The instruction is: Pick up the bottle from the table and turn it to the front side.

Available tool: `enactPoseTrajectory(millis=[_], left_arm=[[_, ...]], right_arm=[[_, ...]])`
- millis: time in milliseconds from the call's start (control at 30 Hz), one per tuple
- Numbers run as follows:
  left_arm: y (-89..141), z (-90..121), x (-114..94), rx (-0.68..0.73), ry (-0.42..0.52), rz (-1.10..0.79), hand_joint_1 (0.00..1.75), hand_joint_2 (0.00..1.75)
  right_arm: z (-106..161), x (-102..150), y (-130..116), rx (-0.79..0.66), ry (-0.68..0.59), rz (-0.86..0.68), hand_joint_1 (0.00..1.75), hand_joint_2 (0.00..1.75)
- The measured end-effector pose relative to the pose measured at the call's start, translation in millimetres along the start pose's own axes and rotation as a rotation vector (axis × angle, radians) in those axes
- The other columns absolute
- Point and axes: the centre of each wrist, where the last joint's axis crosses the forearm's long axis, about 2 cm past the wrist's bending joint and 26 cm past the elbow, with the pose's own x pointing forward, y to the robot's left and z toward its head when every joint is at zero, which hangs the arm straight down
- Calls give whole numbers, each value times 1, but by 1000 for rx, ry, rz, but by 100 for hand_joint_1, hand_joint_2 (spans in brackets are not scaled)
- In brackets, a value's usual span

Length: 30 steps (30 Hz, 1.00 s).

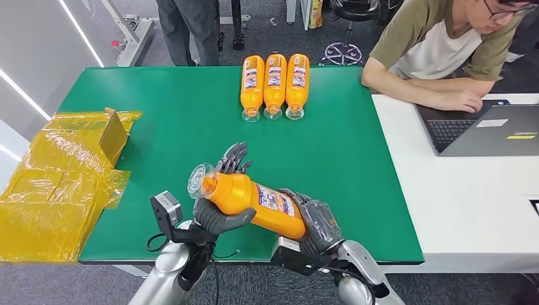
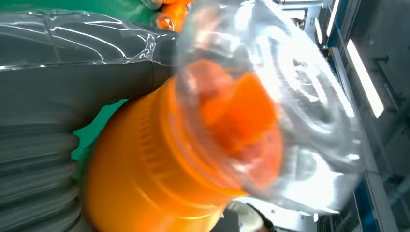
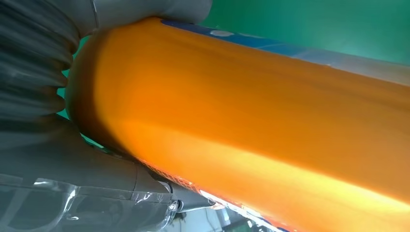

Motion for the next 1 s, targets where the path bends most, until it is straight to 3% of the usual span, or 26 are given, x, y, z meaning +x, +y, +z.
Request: enactPoseTrajectory(millis=[333,367,467,500,833,900,1000], left_arm=[[-2,8,-2,39,6,5,4,175],[-1,8,-2,40,2,8,39,175],[-1,7,-1,38,-13,21,166,175],[-1,7,-1,36,-18,27,175,175],[-5,0,6,36,-76,78,175,175],[-6,-2,8,36,-82,82,175,175],[-7,-4,9,36,-87,86,175,175]], right_arm=[[-5,-5,-6,-36,29,174,168,175],[-5,-5,-6,-36,30,181,168,175],[-6,-7,-6,-36,32,195,169,175],[-7,-7,-6,-37,33,199,169,175],[-10,-10,-8,-41,45,227,164,175],[-11,-10,-9,-42,46,228,142,175],[-11,-10,-8,-47,48,232,26,175]])
